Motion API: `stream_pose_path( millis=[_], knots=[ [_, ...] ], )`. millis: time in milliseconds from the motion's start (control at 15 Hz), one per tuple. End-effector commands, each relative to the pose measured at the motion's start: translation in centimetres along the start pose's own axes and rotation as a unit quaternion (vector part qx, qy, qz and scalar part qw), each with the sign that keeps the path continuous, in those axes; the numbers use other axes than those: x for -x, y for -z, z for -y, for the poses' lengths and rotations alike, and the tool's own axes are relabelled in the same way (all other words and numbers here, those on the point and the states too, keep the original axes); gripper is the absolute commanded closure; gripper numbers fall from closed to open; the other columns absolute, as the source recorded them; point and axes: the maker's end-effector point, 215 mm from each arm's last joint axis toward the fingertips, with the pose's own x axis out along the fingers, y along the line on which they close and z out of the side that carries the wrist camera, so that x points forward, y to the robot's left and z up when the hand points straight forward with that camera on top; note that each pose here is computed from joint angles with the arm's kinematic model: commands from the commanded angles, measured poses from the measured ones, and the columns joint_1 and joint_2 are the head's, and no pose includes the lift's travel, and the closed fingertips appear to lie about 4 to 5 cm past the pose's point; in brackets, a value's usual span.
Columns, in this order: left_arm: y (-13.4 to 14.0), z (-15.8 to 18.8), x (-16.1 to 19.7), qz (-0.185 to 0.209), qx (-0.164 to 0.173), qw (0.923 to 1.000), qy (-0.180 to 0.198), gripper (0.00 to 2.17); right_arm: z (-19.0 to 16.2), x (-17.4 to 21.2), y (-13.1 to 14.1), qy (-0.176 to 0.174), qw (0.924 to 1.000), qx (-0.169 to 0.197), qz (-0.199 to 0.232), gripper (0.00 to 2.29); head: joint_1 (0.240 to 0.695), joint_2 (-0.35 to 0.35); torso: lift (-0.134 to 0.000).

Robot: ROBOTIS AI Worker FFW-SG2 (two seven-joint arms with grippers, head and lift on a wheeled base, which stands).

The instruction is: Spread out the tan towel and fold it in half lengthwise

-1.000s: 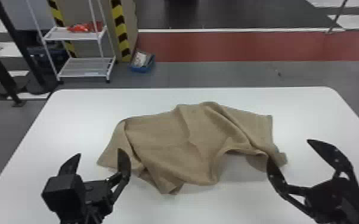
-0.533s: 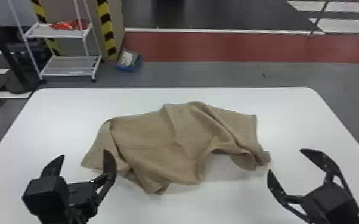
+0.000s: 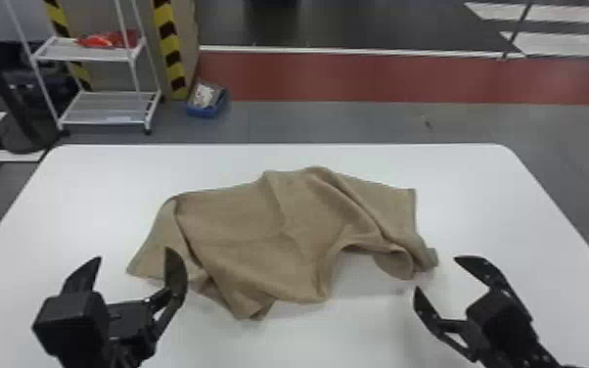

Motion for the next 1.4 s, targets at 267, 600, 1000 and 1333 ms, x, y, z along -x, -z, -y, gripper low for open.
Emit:
stream_pose_path(
  millis=[267,600,1000,1333],
  knots=[
    [0.0,-0.2,0.0,0.0,0.001,1.0,-0.002,0.05,-0.4,-2.5,0.8,-0.004,0.9997,-0.02,-0.016,0.34,0.695,-0.026,-0.123],
    [0.0,-0.2,0.0,0.0,0.001,1.0,-0.003,0.05,-2.6,-3.6,1.2,-0.029,0.9991,-0.019,-0.025,0.44,0.695,-0.016,-0.123],
    [-0.1,-0.4,0.0,0.001,0.0,1.0,-0.005,0.05,-3.5,-3.6,-0.6,-0.027,0.9995,0.003,-0.014,0.35,0.695,0.01,-0.123],
    [-0.3,-0.3,0.0,0.002,0.001,1.0,-0.004,0.05,-3.3,-3.1,-1.8,-0.009,0.9997,0.014,-0.017,0.16,0.695,0.026,-0.123]
  ],
)
